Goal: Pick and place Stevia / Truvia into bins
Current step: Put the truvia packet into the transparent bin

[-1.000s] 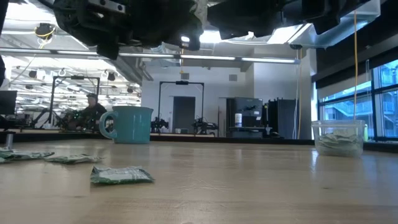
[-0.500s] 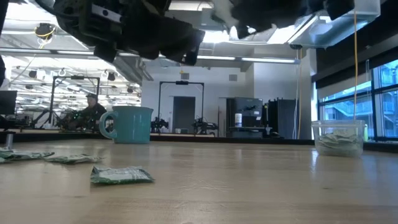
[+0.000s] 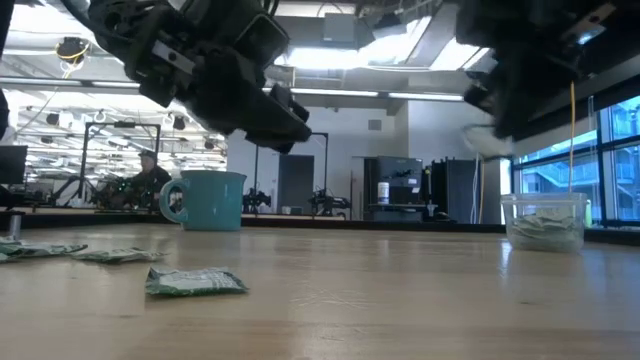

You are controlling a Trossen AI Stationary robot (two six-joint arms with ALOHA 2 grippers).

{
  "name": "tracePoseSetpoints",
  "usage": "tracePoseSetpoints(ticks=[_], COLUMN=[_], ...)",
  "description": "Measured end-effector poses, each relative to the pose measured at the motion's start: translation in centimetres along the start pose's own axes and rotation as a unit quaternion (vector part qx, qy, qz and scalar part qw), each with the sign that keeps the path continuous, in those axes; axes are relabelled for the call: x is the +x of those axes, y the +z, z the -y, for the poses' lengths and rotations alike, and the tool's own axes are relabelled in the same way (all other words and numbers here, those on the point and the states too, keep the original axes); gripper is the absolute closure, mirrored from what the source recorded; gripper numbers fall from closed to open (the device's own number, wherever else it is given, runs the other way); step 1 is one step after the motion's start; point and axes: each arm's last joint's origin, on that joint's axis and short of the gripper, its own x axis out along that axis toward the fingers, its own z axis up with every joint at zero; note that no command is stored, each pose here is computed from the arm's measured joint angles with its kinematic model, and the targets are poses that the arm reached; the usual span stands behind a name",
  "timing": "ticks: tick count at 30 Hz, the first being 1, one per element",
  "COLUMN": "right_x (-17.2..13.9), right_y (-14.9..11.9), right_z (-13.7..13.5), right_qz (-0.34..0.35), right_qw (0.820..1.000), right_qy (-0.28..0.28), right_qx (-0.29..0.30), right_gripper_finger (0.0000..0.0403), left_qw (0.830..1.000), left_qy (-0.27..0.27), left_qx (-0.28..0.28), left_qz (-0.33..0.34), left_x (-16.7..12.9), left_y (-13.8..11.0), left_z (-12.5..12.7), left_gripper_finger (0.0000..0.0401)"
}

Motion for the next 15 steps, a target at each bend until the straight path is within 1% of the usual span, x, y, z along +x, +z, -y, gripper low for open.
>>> tracePoseSetpoints(ticks=[2, 4, 6, 8, 10, 15], right_x=[-0.8, -1.7, -2.2, -2.3, -2.1, -1.0], right_y=[-0.8, -1.6, -2.3, -3.0, -3.3, -4.5], right_z=[0.6, 1.3, 2.0, 2.6, 3.0, 3.9], right_qz=[-0.027, -0.048, -0.066, -0.077, -0.080, -0.089], right_qw=[0.999, 0.993, 0.984, 0.977, 0.972, 0.966], right_qy=[-0.019, -0.066, -0.105, -0.120, -0.125, -0.135], right_qx=[0.040, 0.083, 0.126, 0.161, 0.181, 0.204], right_gripper_finger=[0.0398, 0.0398, 0.0398, 0.0398, 0.0398, 0.0398], left_qw=[1.000, 0.999, 0.999, 0.999, 0.999, 0.998], left_qy=[0.023, 0.034, 0.041, 0.050, 0.051, 0.050], left_qx=[-0.003, -0.003, -0.004, -0.003, -0.003, -0.008], left_qz=[-0.009, -0.012, -0.016, -0.017, -0.017, -0.028], left_x=[0.0, 0.0, 0.0, 0.0, 0.0, 0.0], left_y=[-0.2, -0.2, -0.3, -0.3, -0.3, -0.5], left_z=[-0.1, -0.2, -0.2, -0.3, -0.3, -0.2], left_gripper_finger=[0.0313, 0.0313, 0.0313, 0.0314, 0.0315, 0.0315])
